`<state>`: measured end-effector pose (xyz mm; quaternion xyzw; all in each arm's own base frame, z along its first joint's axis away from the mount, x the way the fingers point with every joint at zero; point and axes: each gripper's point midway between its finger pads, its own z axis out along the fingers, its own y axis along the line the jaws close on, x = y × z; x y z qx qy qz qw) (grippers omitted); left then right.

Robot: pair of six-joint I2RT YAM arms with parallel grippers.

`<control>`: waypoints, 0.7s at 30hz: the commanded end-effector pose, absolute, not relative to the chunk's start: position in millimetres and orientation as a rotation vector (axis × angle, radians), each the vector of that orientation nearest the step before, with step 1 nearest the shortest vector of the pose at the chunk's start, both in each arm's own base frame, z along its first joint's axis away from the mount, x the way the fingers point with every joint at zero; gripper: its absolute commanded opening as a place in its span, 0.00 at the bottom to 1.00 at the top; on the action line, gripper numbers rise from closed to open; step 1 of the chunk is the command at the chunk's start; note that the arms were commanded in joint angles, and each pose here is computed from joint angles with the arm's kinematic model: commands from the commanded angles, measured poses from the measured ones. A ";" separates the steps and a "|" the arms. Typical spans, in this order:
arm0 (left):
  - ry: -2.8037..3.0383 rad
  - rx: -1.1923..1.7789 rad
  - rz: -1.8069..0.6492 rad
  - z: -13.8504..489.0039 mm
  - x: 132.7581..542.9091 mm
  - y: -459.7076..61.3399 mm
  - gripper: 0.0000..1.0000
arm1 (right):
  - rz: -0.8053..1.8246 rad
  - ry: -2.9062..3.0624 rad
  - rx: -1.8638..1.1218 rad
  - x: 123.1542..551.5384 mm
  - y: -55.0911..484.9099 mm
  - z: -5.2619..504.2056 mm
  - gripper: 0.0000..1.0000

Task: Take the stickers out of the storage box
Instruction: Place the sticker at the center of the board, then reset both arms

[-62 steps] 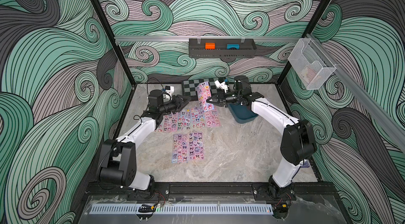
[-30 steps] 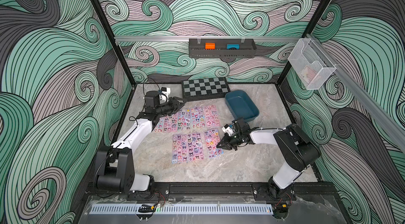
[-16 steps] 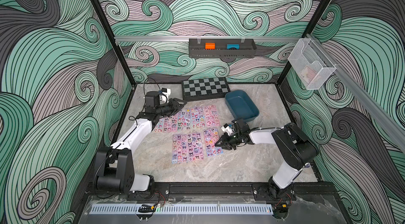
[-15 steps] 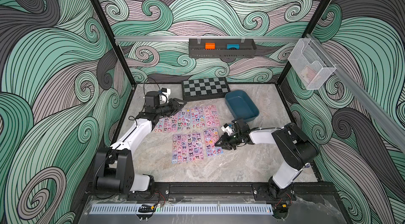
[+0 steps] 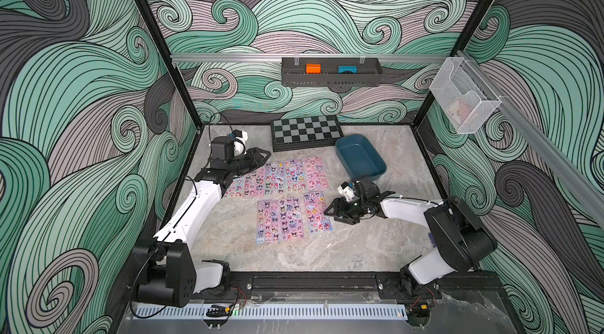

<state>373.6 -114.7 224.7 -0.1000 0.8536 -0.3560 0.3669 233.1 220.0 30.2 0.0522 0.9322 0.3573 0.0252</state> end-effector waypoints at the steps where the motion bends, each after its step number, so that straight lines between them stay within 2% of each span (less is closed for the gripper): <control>1: 2.178 -0.288 -0.683 233.2 370.2 -82.0 0.52 | 0.916 2.886 0.130 231.8 197.2 33.7 0.69; 7: 2.077 -0.395 -0.520 217.9 363.5 -48.2 0.75 | 0.651 2.642 -0.028 271.0 162.9 99.3 0.74; 10: 2.067 -0.461 -0.416 206.2 358.8 -29.4 0.98 | 0.576 2.473 -0.045 295.3 139.8 140.9 0.80; 14: 2.075 -0.525 -0.274 191.6 354.9 -7.2 0.98 | 0.382 2.263 0.071 324.3 90.4 181.6 0.98; 18: 2.070 -0.489 -0.146 175.8 355.5 6.5 0.99 | 0.077 2.041 0.269 340.9 27.1 196.3 0.99; 21: 2.033 -0.458 -0.087 162.7 358.7 13.3 0.99 | -0.056 1.868 0.350 344.6 -6.2 185.3 0.99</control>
